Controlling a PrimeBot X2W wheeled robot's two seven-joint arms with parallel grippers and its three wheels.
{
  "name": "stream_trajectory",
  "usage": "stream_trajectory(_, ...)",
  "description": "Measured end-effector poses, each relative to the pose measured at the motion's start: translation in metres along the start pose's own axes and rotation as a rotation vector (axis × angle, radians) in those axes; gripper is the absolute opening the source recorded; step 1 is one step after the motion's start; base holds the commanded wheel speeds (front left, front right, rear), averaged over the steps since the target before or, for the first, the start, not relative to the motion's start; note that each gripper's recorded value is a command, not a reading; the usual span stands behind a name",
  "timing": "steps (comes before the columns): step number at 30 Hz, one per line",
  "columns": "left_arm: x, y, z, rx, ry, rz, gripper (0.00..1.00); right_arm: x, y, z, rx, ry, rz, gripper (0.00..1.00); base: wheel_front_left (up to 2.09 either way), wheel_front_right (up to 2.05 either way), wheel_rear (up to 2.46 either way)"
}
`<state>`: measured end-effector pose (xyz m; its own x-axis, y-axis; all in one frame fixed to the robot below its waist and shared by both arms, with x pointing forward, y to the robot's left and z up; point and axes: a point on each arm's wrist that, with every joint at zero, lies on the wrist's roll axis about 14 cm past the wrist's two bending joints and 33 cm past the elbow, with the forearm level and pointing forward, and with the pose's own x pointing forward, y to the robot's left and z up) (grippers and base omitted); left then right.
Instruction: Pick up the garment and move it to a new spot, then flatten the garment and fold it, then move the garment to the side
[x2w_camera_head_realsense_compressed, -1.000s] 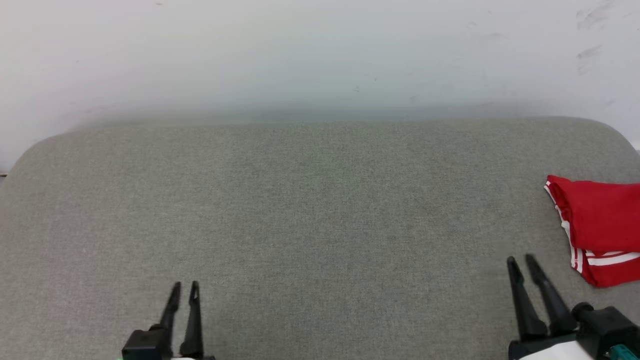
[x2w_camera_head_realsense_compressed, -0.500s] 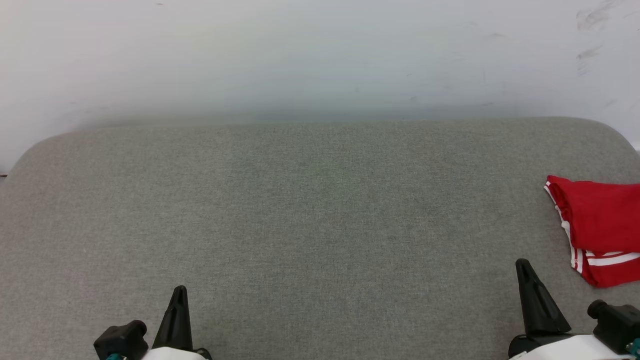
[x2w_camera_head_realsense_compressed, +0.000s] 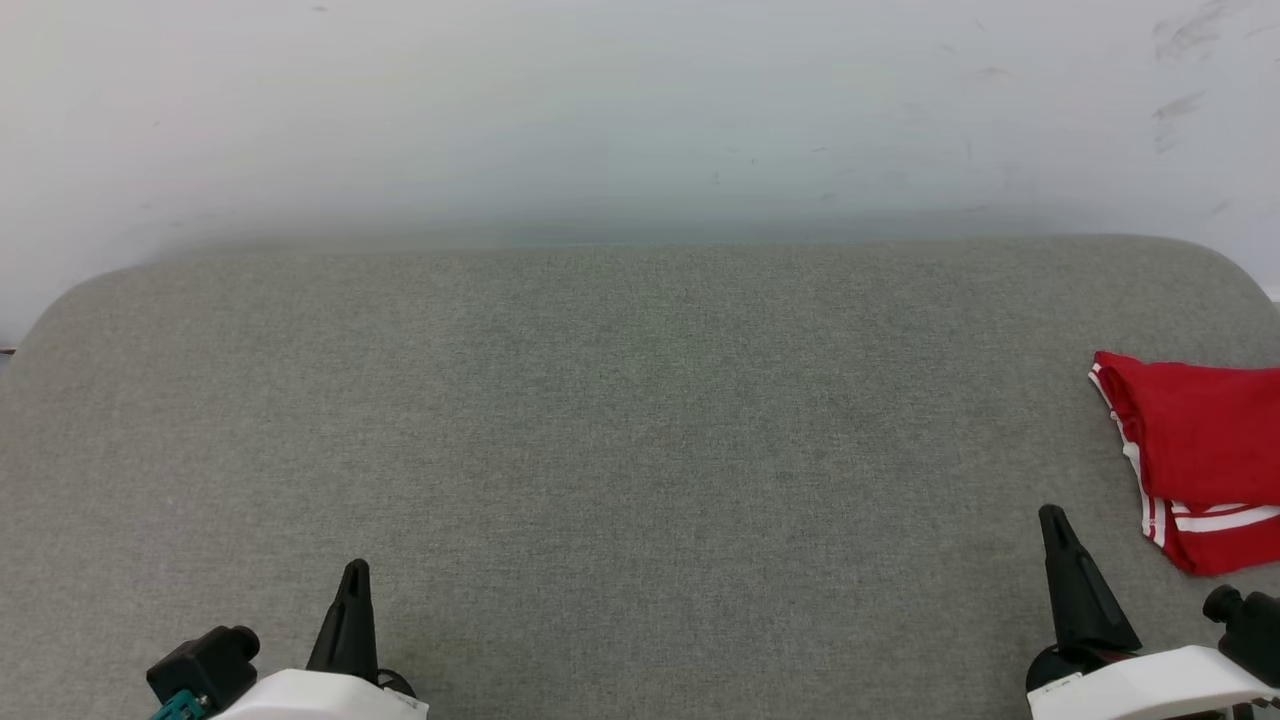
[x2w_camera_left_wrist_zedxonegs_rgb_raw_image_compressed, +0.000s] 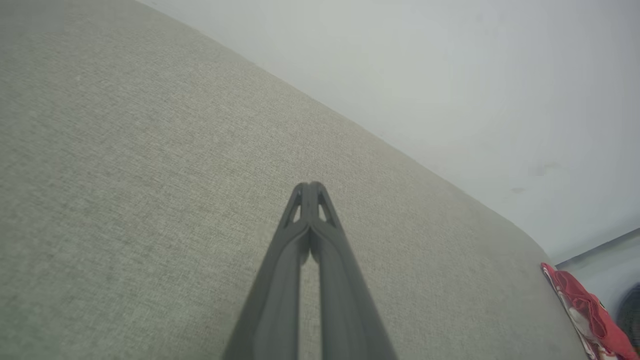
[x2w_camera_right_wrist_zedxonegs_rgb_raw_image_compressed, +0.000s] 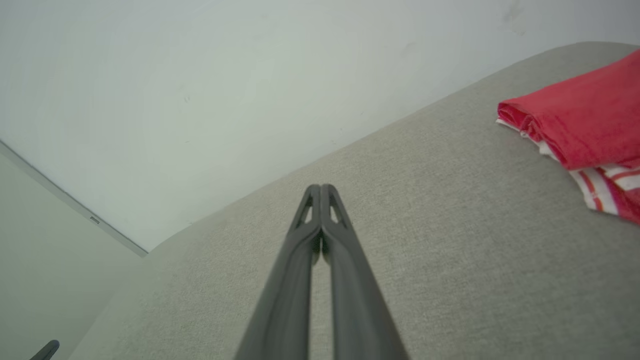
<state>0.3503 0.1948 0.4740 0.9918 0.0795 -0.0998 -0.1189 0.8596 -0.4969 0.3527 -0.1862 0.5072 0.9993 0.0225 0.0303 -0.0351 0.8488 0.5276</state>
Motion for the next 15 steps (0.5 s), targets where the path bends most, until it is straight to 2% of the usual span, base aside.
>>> stream_trajectory(15,0.0082,0.0011,0.0019,-0.224,0.022,0.006,0.00,0.0077,-0.0057,-0.0003,0.217,0.007,-0.026,0.00,0.00,0.00,0.00)
